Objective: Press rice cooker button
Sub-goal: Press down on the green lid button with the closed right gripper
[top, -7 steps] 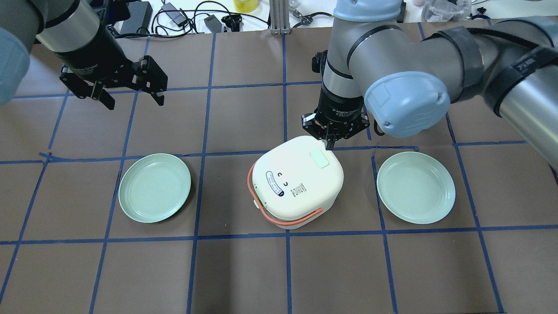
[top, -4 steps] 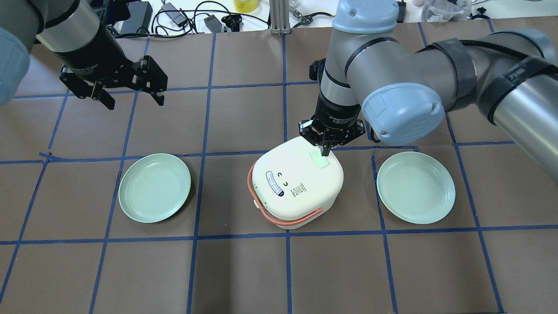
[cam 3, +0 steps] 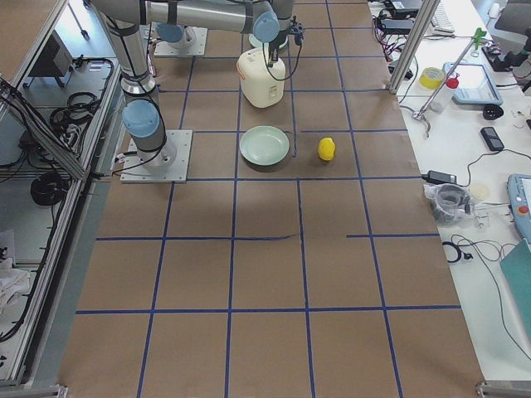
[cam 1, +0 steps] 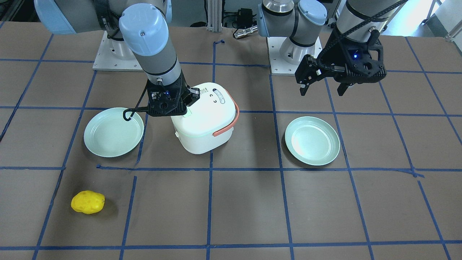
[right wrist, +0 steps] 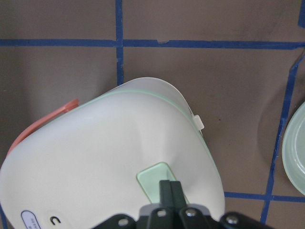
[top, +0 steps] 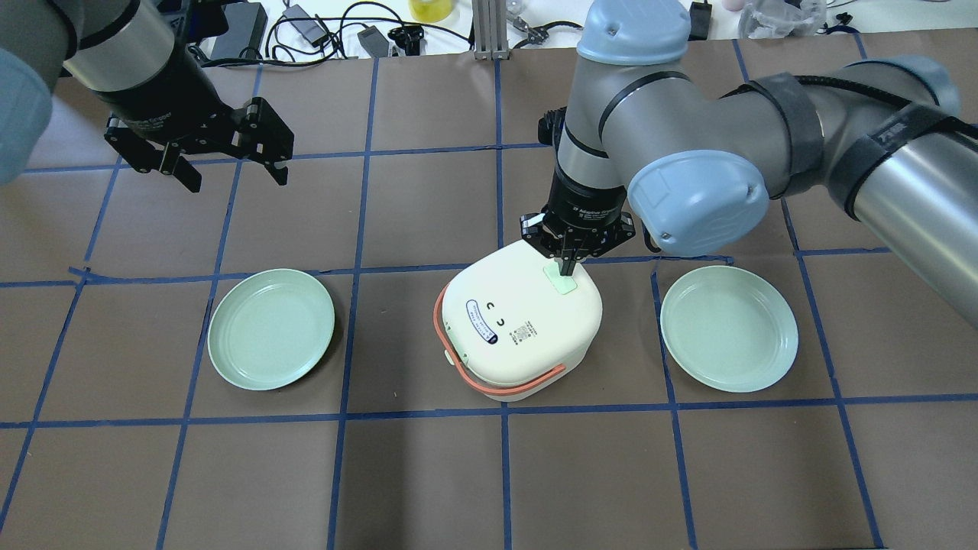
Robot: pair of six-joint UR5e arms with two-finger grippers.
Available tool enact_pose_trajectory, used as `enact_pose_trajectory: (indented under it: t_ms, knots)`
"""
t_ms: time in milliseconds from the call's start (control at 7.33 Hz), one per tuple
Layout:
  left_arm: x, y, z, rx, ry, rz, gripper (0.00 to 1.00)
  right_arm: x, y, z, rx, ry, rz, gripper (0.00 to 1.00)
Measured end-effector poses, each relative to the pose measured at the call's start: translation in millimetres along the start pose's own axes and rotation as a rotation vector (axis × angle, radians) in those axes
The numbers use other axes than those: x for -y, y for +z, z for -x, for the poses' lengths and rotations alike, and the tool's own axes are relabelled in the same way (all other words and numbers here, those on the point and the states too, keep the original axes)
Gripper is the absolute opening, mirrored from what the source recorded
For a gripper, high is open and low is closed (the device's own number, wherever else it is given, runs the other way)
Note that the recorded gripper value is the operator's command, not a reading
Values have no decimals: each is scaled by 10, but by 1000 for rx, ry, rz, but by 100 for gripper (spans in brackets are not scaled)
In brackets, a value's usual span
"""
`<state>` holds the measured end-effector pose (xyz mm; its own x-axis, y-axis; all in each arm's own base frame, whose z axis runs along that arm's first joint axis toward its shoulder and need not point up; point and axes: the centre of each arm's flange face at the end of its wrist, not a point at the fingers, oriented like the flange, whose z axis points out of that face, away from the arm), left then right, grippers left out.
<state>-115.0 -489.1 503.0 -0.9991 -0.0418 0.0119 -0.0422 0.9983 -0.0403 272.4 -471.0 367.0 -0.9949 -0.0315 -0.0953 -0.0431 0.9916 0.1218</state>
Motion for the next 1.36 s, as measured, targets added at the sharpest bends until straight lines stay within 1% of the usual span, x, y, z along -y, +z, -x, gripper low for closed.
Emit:
enact_pose_trajectory:
  t_ms: [1364]
  knots:
    - [0, 0, 0, 0, -1, 0, 100, -8, 125, -5, -6, -2, 21, 0]
